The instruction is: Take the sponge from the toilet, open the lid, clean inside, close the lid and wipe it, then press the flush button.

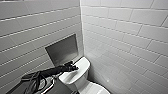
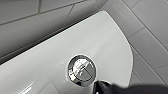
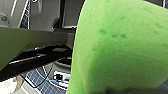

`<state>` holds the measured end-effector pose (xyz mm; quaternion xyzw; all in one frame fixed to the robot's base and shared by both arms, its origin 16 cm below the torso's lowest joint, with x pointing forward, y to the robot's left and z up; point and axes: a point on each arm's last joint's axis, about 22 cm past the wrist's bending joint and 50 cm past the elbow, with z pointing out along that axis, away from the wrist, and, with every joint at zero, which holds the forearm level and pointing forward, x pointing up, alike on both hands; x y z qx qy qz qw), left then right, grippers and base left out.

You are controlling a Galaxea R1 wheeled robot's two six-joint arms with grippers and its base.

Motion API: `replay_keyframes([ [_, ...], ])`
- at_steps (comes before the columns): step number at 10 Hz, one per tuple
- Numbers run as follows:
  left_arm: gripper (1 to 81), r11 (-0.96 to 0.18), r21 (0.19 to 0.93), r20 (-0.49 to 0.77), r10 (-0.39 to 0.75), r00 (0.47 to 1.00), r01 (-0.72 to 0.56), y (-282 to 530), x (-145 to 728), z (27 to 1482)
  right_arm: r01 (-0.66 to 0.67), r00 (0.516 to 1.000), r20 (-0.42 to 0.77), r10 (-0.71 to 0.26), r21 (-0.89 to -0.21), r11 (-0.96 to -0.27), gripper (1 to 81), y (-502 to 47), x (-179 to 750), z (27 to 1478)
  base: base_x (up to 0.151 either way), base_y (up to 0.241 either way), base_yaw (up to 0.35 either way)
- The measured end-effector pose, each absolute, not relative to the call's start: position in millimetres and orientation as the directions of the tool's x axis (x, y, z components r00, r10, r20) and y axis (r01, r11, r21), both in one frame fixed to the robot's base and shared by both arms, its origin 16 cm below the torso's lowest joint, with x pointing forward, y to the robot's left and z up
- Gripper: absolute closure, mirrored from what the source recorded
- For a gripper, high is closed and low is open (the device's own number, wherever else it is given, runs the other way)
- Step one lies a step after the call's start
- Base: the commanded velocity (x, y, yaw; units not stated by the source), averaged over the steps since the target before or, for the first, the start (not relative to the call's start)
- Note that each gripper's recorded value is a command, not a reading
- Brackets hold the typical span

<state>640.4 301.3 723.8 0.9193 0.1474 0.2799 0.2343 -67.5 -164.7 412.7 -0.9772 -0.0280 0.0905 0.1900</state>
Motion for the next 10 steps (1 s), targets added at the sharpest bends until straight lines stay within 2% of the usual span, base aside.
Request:
replay_keyframes([
  [5,81.1,-0.854,0.511,0.503,0.391,0.771,0.100,298.8,676.5,763.7,0.020,0.984,-0.157,0.087,-0.388,-0.922,81.1,-153.9,-62.4,412.5,0.000,0.000,0.000],
  [10,81.1,-0.883,0.449,0.493,0.373,0.786,0.138,298.6,680.5,725.8,0.010,0.980,-0.181,0.086,-0.386,-0.922,81.1,-154.9,-72.8,412.8,0.000,0.000,0.000],
])
